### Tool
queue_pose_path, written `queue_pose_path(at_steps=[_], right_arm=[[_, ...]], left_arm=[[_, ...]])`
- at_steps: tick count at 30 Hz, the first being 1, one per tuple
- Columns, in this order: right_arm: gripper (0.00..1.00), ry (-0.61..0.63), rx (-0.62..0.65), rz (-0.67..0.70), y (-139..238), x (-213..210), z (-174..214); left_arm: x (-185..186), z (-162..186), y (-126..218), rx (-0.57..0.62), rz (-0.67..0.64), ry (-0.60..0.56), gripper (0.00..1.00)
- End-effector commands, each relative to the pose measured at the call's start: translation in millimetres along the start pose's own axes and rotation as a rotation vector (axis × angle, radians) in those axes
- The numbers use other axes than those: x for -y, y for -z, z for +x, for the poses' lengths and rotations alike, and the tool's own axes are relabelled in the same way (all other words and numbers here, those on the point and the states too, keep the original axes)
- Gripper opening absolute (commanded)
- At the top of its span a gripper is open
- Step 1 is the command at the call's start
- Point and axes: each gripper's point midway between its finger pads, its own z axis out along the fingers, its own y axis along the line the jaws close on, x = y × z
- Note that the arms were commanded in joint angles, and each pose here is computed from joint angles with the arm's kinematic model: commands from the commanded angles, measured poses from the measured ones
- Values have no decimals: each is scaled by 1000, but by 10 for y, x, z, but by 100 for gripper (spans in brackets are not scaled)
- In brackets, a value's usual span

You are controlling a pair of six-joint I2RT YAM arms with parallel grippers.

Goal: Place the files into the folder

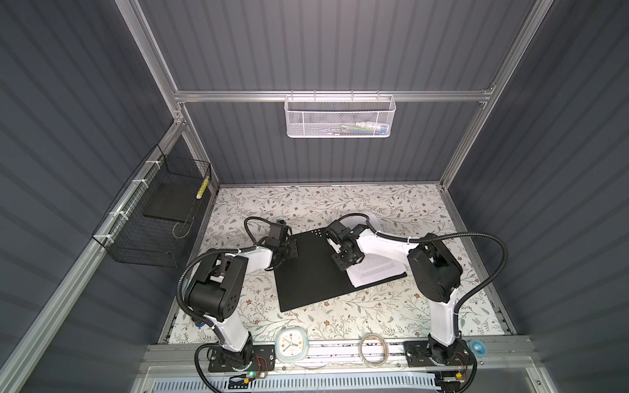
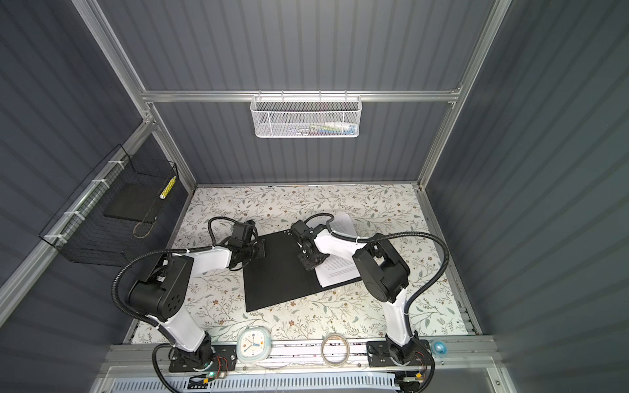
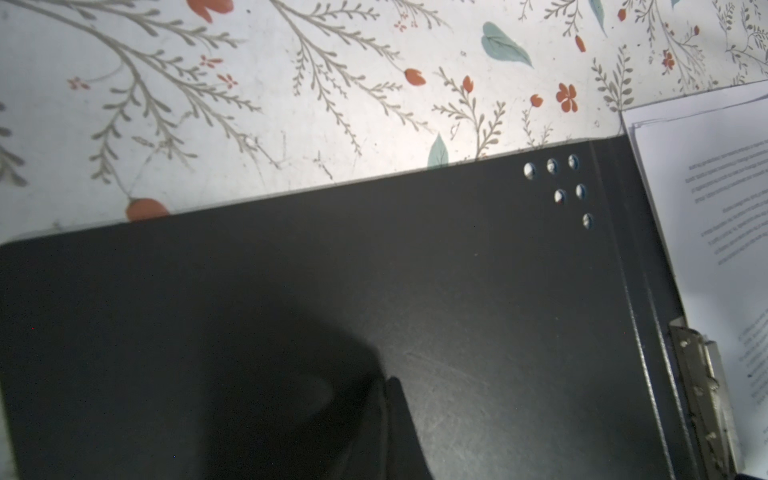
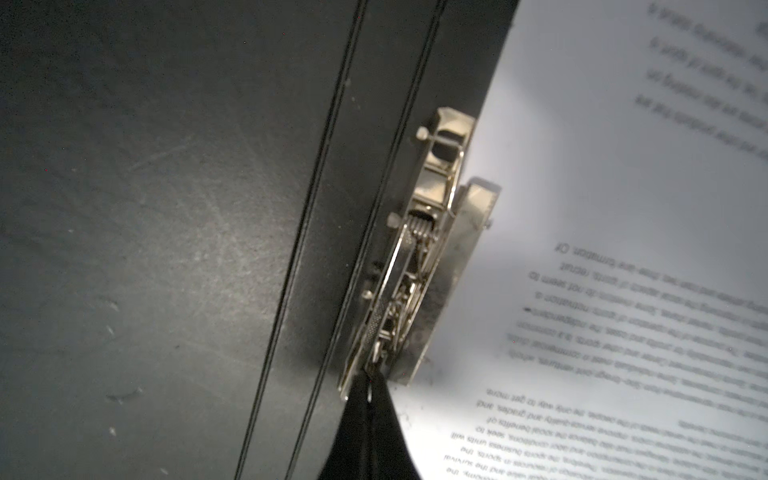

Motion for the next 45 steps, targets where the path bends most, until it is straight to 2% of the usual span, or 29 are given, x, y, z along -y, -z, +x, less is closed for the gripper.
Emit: queue_pose_path(at_steps=[1,12,25,27,29,31,32,35,37,38,39,42,43,44,45], right_arm=[[0,-10,-96,27,-218,87,231],[0,-23,-9,8,93,68,-33],[1,-61,76,-15,329,136,-177],[5,-101,121,-57,423,156,-225],[17,-182,207,-202,611,122,-324],[22,-244,319,-327,828,126,-436],[27,-260,360,-339,911,165,-436],[48,-275,466,-247,1035,345,-425],[55,-282,480,-188,1016,433,-334],[57,-283,475,-164,997,460,-282],[60,-281,468,-145,977,473,-243],[65,-226,415,-96,898,420,-145],[65,-205,400,-68,880,397,-123],[66,-193,396,-45,878,380,-128],[66,-180,369,-35,867,354,-85]], left_arm=[[-321,711,-54,-240,-101,8,0],[-326,717,-50,-240,-103,8,0],[-309,667,-21,-214,-97,9,0],[-289,609,21,-179,-87,10,0],[-256,488,95,-111,-76,12,0],[-196,294,193,-50,-69,-4,0],[-164,187,257,-24,-69,-16,0],[-87,-94,536,65,-73,-41,0],[-87,-176,734,121,-84,-51,0],[-106,-177,823,145,-91,-59,6],[-131,-166,887,161,-101,-63,19],[-284,-29,983,186,-148,-57,31],[-318,26,985,191,-152,-53,43],[-344,69,979,194,-154,-47,63],[-380,110,968,189,-165,-38,78]])
